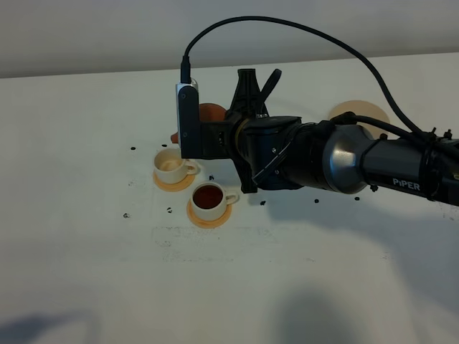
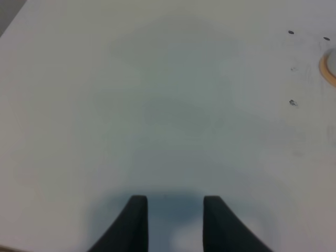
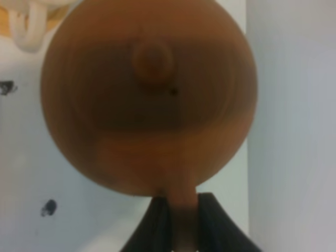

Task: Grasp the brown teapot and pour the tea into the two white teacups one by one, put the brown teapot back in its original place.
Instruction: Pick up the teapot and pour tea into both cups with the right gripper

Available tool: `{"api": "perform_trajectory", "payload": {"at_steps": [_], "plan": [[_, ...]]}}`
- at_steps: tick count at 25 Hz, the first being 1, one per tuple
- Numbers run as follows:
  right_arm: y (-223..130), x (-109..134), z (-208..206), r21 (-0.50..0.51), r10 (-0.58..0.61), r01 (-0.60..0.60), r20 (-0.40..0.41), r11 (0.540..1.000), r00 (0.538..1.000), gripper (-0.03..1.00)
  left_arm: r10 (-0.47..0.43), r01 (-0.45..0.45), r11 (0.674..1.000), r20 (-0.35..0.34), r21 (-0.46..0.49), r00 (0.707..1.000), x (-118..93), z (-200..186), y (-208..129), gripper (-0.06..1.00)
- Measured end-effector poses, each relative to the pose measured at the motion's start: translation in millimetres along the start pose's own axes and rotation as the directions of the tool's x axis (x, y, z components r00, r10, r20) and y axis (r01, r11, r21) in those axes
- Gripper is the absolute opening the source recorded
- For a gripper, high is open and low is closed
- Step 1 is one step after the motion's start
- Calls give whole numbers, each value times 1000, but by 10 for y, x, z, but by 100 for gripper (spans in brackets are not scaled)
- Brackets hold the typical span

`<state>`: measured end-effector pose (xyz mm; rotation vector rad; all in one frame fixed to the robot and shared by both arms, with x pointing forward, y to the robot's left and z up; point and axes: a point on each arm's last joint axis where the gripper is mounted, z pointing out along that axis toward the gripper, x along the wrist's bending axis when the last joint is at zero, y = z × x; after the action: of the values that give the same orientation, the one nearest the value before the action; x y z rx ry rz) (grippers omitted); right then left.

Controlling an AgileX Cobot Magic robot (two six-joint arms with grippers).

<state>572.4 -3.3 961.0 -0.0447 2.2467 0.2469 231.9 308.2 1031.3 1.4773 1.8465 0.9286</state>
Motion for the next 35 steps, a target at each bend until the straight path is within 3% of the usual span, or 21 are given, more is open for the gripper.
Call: {"api": "perform_trajectory", "payload": {"at_steps": [21, 35], "plan": [[37, -29, -1, -36, -159, 161, 38, 986, 986, 9, 0, 0, 1000, 0, 0, 1000, 0, 0, 0, 25], [68, -100, -11, -49, -179, 183, 67, 982, 981, 9, 0, 0, 1000, 0, 0, 1000, 0, 0, 0, 25]]}}
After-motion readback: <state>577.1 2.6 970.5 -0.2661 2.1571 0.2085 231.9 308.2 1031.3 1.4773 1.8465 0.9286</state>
